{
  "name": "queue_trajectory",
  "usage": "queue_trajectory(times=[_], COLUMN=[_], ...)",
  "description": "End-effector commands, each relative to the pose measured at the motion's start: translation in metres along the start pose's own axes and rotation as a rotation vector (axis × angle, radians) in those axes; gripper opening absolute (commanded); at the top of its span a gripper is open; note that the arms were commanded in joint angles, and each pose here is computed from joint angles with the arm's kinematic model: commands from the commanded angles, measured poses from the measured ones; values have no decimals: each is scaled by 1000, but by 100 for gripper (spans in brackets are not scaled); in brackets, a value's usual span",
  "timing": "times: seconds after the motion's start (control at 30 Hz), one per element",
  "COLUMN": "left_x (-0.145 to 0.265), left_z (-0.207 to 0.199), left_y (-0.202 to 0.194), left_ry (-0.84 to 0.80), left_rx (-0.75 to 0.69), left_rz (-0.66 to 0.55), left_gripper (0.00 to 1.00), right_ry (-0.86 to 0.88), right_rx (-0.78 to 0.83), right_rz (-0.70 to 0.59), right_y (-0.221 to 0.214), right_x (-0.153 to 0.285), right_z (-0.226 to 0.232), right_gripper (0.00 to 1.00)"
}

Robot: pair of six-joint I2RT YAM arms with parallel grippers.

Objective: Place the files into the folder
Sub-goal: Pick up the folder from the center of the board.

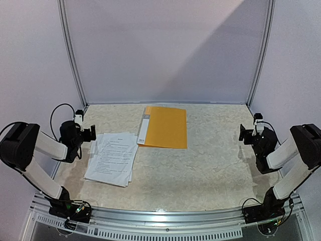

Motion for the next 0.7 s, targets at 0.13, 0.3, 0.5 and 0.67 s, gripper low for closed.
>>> queue_trajectory(times=[0.13,0.3,0.5,0.67], left_x=[-3,-20,-45,3], left_z=[0,5,-17,-119], left_y=[4,21,93,129], left_ry=[-17,-45,-365,-721], left_rx=[-9,-27,-259,-842], left_rz=[-17,139,246,239], left_gripper=[100,100,100,98], right_ry=[-98,3,165,215], right_rx=[-6,-132,-313,-378], right_rz=[107,367,697,799], right_y=[18,62,58,44], right_x=[-10,-28,-47,-49], right_z=[-3,25,65,107], right_gripper=[99,99,92,90])
Point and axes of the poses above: each gripper's point midway between its finger pads, its own x axis back along the fingers, its own z axis along the line the jaws close on, y = z × x, the point moved 8 cm from there along x, back along the fingers, and after that the axes turned 13 degrees about -x, right-handed, at the moved point
